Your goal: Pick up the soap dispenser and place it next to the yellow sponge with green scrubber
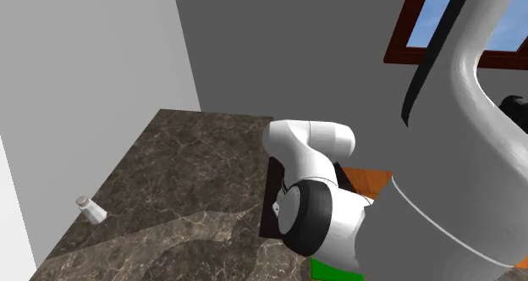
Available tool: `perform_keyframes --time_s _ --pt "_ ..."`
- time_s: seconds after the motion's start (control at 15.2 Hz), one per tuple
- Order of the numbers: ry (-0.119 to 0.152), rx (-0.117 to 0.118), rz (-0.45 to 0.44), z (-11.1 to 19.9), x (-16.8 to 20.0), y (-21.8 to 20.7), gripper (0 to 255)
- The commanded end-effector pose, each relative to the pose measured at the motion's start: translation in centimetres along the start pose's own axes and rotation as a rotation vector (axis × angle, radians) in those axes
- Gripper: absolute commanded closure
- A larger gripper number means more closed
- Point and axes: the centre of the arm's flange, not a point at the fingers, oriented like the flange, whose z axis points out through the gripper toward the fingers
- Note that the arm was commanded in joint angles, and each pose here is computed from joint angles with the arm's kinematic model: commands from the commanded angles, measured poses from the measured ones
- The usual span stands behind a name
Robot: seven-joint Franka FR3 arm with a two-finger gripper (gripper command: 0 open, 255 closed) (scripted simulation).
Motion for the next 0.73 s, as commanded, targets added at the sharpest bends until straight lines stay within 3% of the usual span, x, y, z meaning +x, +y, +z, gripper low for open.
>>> perform_keyframes --time_s 0.0,0.13,0.66 --pt "-0.003 0.001 0.002 0.1 -2.1 1.8 255" --pt "-0.003 0.001 0.002 0.2 -4.4 3.8 255" --pt "-0.003 0.001 0.002 4.4 -4.3 3.7 255"
